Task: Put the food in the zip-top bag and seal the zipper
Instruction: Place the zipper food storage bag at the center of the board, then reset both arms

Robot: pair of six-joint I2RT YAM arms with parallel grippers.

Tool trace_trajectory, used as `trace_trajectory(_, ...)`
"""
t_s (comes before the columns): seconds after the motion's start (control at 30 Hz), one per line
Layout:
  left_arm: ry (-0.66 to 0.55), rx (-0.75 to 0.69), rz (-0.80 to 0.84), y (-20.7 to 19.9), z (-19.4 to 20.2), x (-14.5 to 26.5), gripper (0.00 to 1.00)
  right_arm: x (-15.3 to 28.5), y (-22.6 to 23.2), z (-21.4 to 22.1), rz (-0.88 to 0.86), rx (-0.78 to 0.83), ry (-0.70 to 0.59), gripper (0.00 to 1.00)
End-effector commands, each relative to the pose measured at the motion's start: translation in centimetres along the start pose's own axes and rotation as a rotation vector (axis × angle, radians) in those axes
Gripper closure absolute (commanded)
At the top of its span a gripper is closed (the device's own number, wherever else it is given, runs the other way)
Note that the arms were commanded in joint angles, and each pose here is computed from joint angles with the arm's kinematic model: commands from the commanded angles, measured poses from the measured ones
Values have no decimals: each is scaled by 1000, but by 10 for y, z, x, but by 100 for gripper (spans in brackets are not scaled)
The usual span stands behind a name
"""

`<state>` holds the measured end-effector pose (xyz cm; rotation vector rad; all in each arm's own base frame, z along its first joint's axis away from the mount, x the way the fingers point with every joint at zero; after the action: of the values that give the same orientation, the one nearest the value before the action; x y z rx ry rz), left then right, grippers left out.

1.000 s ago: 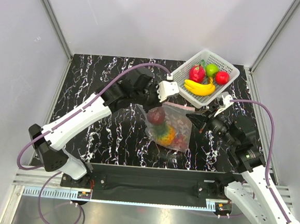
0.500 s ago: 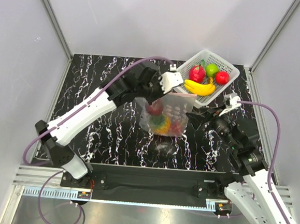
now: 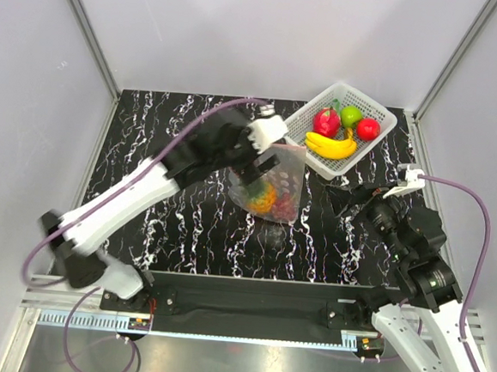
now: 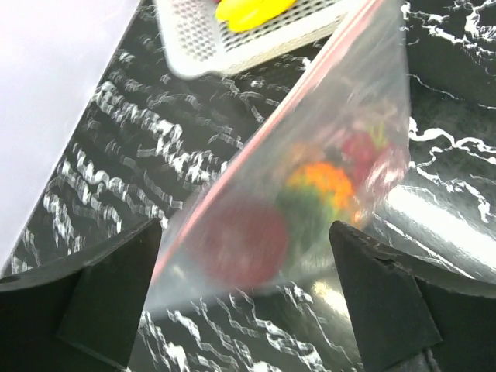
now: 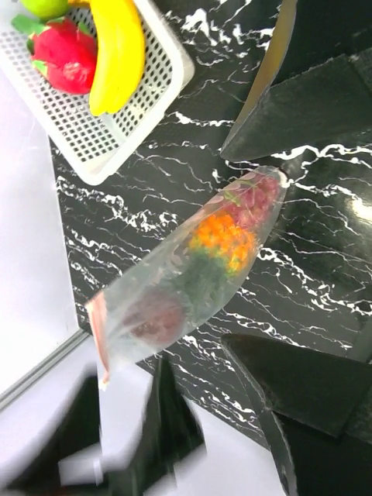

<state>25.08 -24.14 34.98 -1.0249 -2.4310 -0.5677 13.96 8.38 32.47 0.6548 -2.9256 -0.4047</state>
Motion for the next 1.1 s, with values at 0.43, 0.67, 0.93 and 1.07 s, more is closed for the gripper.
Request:
trace_trajectory(0.43, -402, 709, -238, -13, 141, 181, 1, 63, 1, -21, 129, -63, 47, 0)
trace_trajectory(0.67, -493, 720, -220, -20, 186, 192, 1, 87, -8, -8, 190, -48, 25, 0)
trace_trajectory(0.93, -466, 700, -153, -28, 193, 179, 1, 84, -7, 1, 151, -40, 39, 0)
trace_trajectory(1.07, -454, 705, -160, -28, 192, 178, 1, 80, -6, 3, 144, -43, 83, 0)
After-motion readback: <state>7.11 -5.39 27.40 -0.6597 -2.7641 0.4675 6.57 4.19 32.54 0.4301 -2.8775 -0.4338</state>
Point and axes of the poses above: each gripper's point midway between its finger pads, its own x axis back along the fingers, its own y axis along the line the jaws close on, z = x × y, the point moved 9 cm from there along x, back along the fingers, and after that the axes turned 9 degrees about x, right-handed, at the moved point
